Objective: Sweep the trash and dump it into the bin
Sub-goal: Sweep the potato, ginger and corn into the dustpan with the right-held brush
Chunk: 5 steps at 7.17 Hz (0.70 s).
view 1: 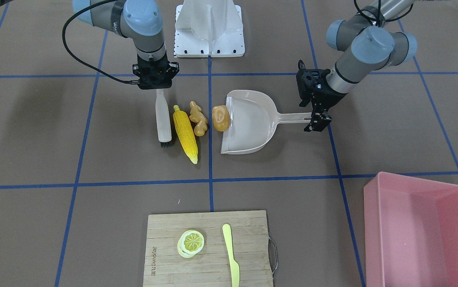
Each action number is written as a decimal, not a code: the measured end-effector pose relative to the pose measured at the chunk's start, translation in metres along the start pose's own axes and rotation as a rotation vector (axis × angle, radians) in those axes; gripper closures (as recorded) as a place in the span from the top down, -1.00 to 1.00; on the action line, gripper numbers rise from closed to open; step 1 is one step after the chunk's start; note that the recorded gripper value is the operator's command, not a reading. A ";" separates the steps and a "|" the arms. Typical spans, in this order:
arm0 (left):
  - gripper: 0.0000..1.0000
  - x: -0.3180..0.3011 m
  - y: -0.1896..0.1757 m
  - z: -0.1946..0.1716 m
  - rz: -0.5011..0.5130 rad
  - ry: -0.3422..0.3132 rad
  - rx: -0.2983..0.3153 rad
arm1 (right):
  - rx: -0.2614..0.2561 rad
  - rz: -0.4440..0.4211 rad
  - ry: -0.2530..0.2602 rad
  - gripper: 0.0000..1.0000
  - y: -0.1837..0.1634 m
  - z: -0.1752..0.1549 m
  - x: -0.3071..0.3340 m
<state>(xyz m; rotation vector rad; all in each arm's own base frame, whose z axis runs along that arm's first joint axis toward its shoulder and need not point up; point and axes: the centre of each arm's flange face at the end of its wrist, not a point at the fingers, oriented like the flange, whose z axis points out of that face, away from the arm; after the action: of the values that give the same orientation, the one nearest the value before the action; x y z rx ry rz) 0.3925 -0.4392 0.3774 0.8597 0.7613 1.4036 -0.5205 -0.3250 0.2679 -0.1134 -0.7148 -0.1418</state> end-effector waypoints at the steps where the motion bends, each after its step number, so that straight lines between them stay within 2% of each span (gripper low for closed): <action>1: 0.87 0.000 0.001 0.000 0.004 -0.007 0.005 | 0.016 0.010 -0.013 -1.00 -0.006 0.002 -0.010; 5: 0.88 0.002 0.005 -0.003 0.001 -0.016 0.009 | 0.035 0.063 -0.118 -1.00 0.001 0.013 -0.045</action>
<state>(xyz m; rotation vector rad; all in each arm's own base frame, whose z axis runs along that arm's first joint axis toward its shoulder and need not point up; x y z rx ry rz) 0.3876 -0.4372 0.3807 0.8773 0.7554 1.3938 -0.5619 -0.3185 0.2480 -0.1117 -0.8305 -0.0625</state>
